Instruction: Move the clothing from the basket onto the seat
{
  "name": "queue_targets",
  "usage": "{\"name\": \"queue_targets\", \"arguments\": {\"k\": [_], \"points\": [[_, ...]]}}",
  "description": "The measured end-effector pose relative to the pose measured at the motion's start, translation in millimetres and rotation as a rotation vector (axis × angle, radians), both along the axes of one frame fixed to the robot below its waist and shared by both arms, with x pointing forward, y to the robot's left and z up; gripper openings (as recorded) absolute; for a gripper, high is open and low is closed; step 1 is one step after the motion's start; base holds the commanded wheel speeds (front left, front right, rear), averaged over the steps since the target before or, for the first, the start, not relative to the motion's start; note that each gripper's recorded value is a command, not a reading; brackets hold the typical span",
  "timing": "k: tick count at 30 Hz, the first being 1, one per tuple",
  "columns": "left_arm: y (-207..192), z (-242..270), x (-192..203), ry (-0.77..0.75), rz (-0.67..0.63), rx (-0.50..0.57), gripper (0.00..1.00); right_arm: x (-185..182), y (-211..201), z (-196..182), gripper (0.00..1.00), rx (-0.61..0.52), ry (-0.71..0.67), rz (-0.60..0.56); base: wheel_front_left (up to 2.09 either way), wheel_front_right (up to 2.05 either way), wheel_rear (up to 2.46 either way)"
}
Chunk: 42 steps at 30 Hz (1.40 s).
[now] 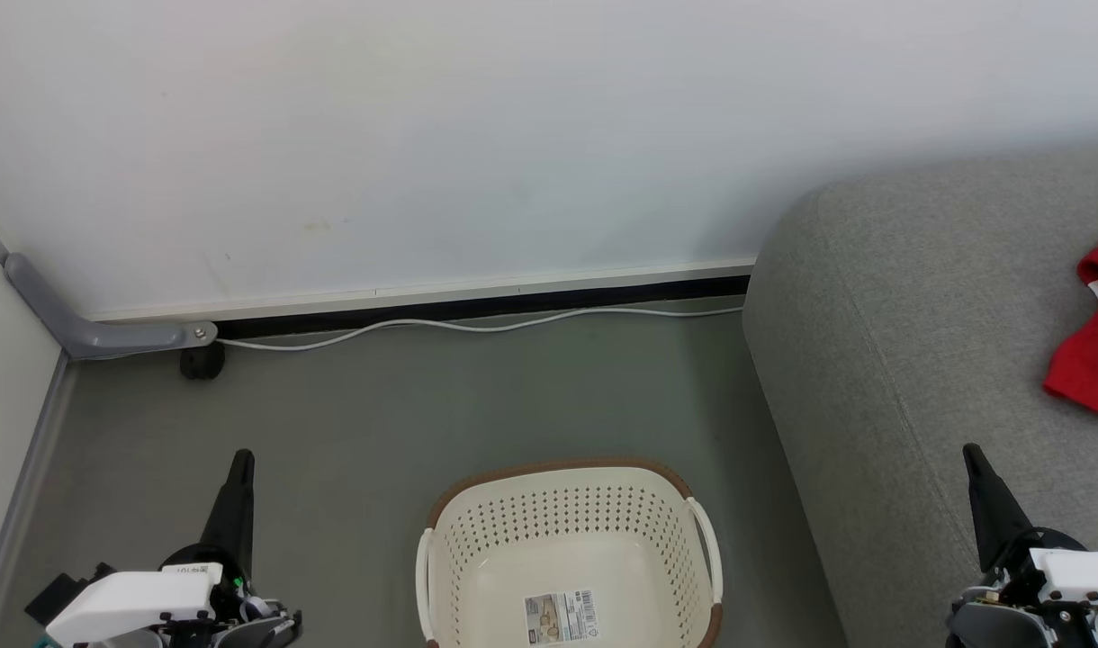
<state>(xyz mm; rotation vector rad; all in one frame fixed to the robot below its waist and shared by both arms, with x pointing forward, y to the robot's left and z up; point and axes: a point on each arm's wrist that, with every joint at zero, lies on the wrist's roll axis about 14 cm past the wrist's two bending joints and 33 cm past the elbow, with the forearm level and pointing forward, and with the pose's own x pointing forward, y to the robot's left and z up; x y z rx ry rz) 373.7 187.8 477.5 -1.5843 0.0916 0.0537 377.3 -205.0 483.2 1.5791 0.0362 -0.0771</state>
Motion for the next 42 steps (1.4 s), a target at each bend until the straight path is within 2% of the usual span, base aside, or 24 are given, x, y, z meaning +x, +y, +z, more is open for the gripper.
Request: {"name": "queue_targets", "arguments": {"k": [42], "points": [[0.1, -0.1, -0.1, 0.000, -0.002, 0.001, 0.00, 0.0, 0.0, 0.0, 0.00, 0.002, 0.000, -0.001, 0.00, 0.00, 0.00]]}}
